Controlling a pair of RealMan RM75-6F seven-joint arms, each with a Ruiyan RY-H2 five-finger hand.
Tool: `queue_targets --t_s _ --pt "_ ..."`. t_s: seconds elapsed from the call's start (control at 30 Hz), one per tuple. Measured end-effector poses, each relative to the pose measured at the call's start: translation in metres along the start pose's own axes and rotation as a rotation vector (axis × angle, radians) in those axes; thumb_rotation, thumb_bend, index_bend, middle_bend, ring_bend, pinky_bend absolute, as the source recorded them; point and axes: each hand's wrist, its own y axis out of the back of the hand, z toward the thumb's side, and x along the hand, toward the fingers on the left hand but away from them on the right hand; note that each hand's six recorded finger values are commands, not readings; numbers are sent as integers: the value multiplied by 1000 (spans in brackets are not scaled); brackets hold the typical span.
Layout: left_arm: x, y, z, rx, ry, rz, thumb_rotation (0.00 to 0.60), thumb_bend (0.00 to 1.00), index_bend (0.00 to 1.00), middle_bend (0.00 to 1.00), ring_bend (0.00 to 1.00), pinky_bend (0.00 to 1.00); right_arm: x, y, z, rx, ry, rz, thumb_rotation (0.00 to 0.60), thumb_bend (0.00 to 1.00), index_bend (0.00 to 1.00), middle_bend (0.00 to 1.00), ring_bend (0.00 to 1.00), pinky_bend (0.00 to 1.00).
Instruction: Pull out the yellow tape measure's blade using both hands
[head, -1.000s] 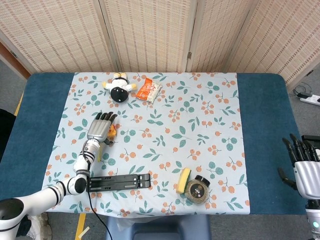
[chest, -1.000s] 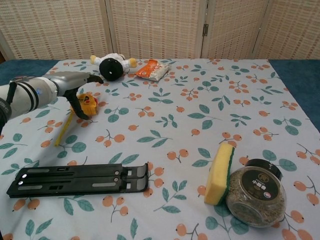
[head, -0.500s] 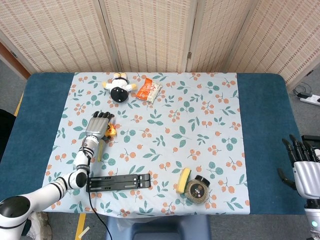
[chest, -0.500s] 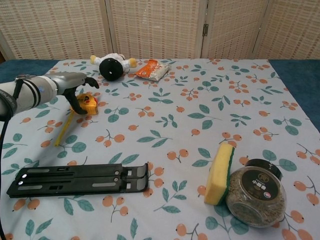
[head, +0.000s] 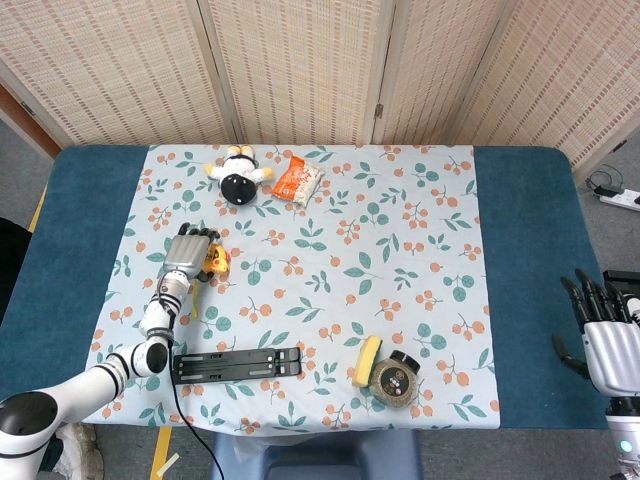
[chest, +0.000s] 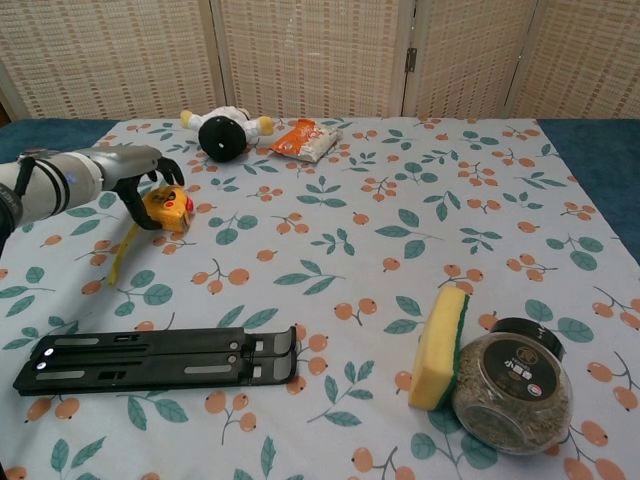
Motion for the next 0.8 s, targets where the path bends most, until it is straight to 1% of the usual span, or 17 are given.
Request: queue_targets --t_s 0.1,0.27,0.33,0.43,0.47,0.6,0.67,0.8 --pt "0 0 0 0 -3 4 600 324 334 295 250 0 0 1 0 0 -1 -1 600 399 0 1 88 0" --pt "0 2 4 -26 -16 25 600 367 508 480 404 0 1 2 3 -4 5 -5 600 399 0 1 87 0" --pt "-1 3 7 -57 -25 33 600 381 545 515 431 0 0 4 7 -9 16 -8 600 400 0 1 87 0" --pt "-2 6 13 -141 -47 42 600 386 566 534 442 0 -5 7 16 -13 49 -17 600 393 0 4 86 0" --pt "-4 8 17 -178 -59 43 600 388 567 534 442 0 -8 8 22 -16 68 -19 600 390 0 5 85 0" --pt "-11 17 33 -263 -108 44 600 397 573 540 455 0 -17 11 46 -32 147 -29 600 388 0 6 53 0" --pt "-16 23 44 -301 -138 46 600 405 581 549 460 0 -24 12 62 -56 185 -40 600 388 0 5 40 0" --pt "-31 36 66 -366 -196 42 600 408 592 558 466 0 -33 8 87 -120 224 -58 600 388 0 0 8 0"
